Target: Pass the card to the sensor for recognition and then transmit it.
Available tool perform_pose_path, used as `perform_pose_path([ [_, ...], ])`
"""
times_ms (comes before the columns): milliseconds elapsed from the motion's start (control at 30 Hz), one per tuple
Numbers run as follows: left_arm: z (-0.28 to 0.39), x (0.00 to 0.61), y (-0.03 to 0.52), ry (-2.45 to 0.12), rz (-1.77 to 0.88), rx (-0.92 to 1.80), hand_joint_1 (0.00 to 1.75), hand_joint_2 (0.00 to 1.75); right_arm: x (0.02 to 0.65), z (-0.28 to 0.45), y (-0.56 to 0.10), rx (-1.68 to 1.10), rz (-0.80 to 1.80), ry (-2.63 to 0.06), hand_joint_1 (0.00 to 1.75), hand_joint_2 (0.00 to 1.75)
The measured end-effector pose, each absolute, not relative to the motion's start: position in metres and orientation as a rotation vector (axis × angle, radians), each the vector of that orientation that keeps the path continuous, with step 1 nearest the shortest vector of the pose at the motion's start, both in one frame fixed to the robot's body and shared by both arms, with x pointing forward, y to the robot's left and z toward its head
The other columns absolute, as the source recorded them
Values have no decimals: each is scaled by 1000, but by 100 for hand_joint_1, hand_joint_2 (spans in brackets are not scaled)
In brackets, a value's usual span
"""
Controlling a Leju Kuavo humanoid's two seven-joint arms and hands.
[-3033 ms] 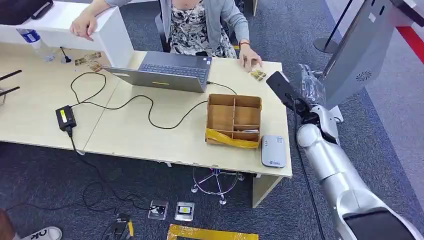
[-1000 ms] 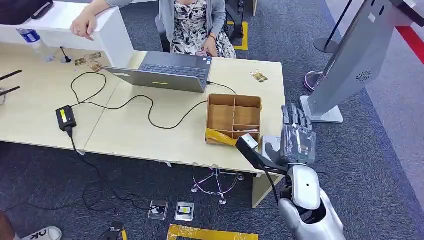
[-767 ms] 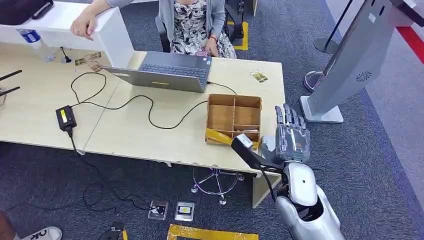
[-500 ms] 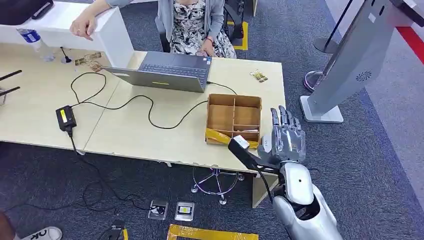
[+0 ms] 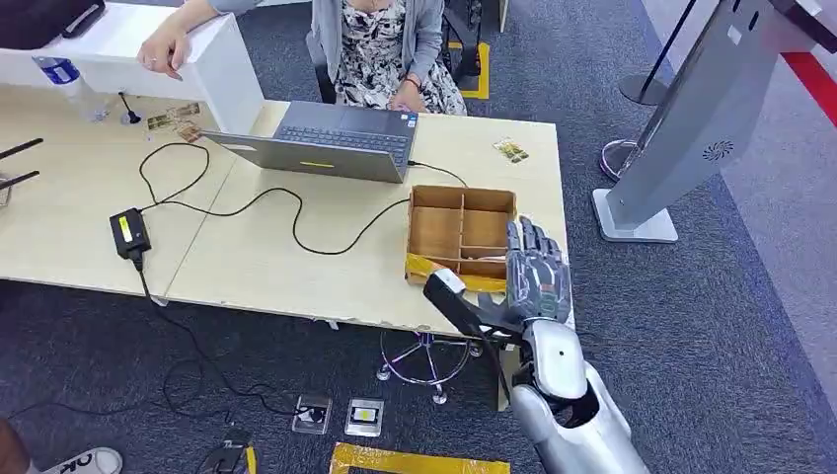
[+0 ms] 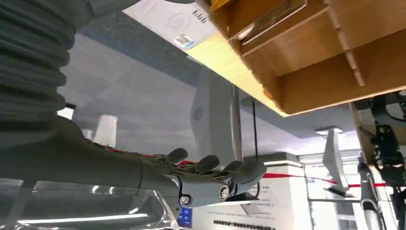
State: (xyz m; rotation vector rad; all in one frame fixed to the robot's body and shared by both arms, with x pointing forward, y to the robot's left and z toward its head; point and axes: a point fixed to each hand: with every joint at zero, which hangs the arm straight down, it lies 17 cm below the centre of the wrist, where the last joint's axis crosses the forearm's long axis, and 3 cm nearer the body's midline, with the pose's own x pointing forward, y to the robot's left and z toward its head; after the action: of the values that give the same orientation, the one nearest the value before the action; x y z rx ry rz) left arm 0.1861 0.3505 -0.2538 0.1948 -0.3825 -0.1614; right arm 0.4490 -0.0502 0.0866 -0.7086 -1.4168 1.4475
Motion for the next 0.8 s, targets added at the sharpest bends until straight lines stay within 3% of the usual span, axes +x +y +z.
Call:
perform_pose_path([
  [800,-252,191,353,-389,-165,209,0,0,468,64,-28,-683,1443,-1425,0,175],
])
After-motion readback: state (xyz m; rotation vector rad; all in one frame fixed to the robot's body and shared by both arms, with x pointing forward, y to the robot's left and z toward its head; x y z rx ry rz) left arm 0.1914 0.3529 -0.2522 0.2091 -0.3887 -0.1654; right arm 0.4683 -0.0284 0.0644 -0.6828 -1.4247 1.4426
